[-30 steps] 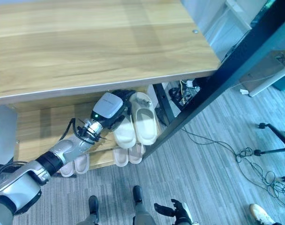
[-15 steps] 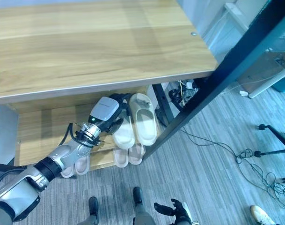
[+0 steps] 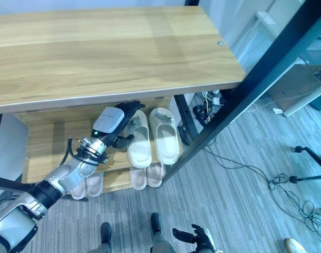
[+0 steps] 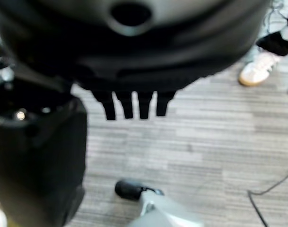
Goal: Arrange the slippers neatly on the shoe rack.
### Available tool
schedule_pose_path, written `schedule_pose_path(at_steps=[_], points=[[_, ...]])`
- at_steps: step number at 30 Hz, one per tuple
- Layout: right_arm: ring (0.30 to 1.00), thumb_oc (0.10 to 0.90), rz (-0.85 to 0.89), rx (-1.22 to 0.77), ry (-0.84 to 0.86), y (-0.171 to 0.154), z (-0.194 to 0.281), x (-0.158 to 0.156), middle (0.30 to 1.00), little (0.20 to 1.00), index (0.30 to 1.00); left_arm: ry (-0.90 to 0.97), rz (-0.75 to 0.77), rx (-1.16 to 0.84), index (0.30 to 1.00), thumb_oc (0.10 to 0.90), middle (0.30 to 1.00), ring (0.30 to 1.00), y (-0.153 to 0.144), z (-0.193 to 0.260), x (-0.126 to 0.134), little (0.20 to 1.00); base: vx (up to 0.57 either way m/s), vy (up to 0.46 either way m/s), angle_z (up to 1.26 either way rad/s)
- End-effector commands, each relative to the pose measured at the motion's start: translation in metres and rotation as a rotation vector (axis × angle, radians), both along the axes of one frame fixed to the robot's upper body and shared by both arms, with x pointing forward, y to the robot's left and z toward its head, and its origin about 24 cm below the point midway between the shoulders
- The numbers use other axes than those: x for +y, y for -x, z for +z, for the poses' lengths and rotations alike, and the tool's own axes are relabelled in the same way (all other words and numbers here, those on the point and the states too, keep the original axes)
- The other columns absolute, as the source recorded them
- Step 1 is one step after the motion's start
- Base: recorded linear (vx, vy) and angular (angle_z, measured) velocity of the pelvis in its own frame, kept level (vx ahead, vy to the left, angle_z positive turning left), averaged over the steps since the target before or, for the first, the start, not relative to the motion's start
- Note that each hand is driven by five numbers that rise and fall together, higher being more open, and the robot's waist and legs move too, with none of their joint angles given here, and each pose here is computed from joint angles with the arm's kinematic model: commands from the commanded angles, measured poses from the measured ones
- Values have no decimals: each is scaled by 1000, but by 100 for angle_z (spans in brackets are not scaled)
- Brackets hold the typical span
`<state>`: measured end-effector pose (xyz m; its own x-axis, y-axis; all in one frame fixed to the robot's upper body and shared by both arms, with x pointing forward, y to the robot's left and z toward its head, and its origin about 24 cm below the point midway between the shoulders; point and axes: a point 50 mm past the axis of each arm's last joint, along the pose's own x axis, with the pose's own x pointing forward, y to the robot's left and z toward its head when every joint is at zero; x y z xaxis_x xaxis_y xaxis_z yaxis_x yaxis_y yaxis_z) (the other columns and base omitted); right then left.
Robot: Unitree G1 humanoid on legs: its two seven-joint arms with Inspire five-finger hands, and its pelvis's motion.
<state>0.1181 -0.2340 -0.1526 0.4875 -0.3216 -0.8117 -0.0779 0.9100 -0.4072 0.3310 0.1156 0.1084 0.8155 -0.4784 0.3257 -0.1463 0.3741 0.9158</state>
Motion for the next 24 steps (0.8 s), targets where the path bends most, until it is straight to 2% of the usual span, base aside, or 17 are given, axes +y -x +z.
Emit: schedule_pose_path(at_steps=[1, 4, 10, 11, 13, 14, 21, 24], points=[[900, 800, -48, 15, 13, 8, 0, -9, 900, 900, 900, 179, -91, -206, 900, 800, 900, 900, -1, 63, -10, 900, 0, 0, 0], [900, 800, -47, 20, 6, 10, -1, -8, 900, 900, 900, 215, -78, -199, 900, 800, 900, 900, -1, 63, -6, 900, 0, 0, 0], [900, 800, -52, 20, -3, 10, -2, -4, 900, 900, 900, 436, -74, -131, 900, 800, 900, 900, 8, 65, 9, 900, 5, -1, 0], [900, 800, -48, 21, -6, 9, -2, -2, 900, 900, 900, 553, -84, -61, 900, 800, 900, 900, 12, 59, 11, 900, 0, 0, 0], [900, 800, -44, 21, -4, 8, -2, -2, 900, 900, 900, 624, -90, -21, 900, 800, 900, 900, 15, 54, 12, 900, 32, -2, 2], [900, 800, -38, 14, -1, 4, -1, -2, 900, 900, 900, 724, -98, 84, 900, 800, 900, 900, 19, 40, 13, 900, 31, 3, 2], [900, 800, -27, 5, 0, -3, 1, 1, 900, 900, 900, 900, -77, 304, 900, 800, 900, 900, 25, 5, 14, 900, 17, -1, 4], [900, 800, -26, 9, -6, -3, 0, 3, 900, 900, 900, 901, -68, 386, 900, 800, 900, 900, 29, -10, 11, 900, 4, 0, 1]])
